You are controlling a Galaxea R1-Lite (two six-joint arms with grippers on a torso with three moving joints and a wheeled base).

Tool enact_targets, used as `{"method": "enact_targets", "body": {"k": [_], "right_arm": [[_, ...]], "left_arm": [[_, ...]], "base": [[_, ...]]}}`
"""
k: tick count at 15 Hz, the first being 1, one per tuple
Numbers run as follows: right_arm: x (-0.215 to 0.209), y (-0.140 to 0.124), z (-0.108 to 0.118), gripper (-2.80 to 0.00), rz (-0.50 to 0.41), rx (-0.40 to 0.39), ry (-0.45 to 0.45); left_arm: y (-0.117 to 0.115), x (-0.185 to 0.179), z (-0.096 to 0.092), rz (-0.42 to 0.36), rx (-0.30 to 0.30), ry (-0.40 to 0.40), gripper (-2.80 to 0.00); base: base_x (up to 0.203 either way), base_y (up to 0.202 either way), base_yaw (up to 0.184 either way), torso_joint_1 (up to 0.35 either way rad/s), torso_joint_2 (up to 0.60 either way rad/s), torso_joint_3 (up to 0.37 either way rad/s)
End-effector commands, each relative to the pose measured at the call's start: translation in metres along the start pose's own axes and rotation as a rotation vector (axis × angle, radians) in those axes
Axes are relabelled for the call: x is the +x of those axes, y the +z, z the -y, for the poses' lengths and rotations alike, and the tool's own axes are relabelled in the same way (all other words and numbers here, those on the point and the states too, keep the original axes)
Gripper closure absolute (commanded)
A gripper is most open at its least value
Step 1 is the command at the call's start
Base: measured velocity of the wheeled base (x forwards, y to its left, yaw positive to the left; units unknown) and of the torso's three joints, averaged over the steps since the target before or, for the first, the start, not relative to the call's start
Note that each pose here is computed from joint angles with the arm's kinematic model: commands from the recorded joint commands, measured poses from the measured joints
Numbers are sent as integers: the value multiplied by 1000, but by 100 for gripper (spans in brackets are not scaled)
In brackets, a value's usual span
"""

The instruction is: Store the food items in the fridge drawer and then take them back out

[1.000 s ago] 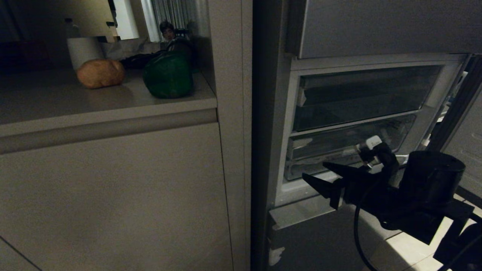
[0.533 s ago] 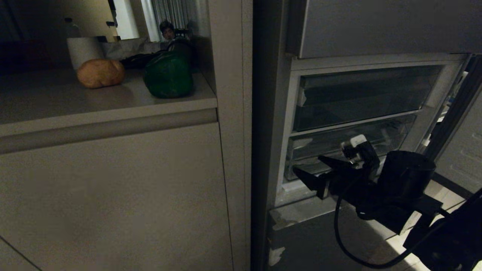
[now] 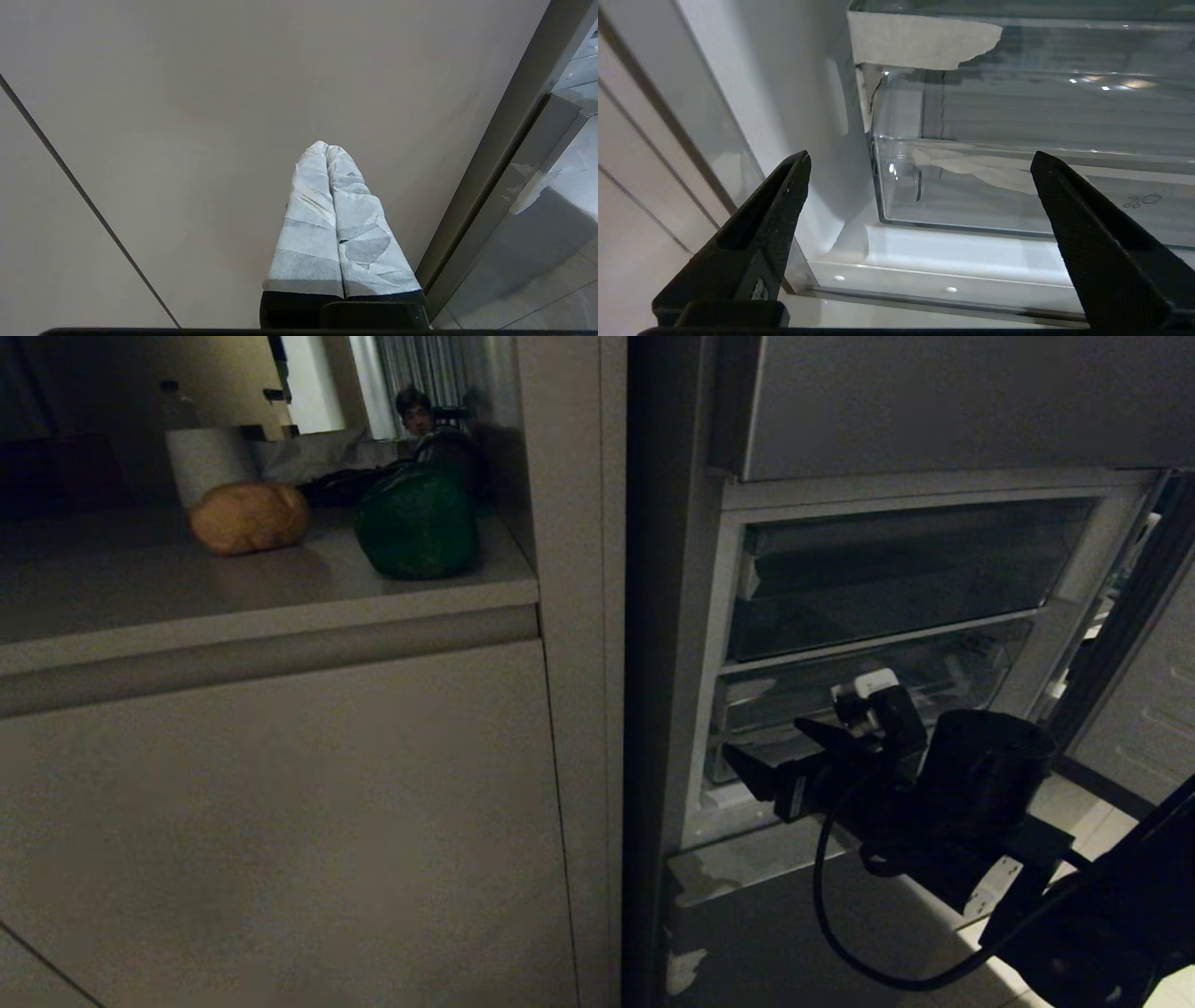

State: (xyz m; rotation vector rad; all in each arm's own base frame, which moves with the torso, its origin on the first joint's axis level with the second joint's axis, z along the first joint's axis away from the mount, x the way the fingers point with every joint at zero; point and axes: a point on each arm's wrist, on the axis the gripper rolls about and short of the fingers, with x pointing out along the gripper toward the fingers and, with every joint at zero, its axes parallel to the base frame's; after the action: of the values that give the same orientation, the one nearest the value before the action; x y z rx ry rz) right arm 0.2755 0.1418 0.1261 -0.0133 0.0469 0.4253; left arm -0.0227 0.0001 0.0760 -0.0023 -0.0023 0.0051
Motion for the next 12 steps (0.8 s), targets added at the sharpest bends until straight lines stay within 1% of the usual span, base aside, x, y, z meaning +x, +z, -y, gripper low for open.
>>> {"method": "enact_targets", "body": {"k": [1, 5, 7, 12], "right_arm": [[4, 1, -9, -280, 15, 9, -2], [6, 2, -21, -280, 44, 11, -36], [8, 1, -22, -280, 43, 11, -52], [8, -1, -22, -280, 38, 12, -59]], "left_arm": [[0, 0, 0, -1, -1, 1, 0], [0, 0, 0, -1, 1, 1, 0], [0, 0, 0, -1, -1, 1, 0], [0, 0, 0, -1, -1, 0, 0]], "base": [[0, 0, 0, 0, 0, 0], [0, 0, 0, 0, 0, 0], [0, 0, 0, 0, 0, 0], [0, 0, 0, 0, 0, 0]]}}
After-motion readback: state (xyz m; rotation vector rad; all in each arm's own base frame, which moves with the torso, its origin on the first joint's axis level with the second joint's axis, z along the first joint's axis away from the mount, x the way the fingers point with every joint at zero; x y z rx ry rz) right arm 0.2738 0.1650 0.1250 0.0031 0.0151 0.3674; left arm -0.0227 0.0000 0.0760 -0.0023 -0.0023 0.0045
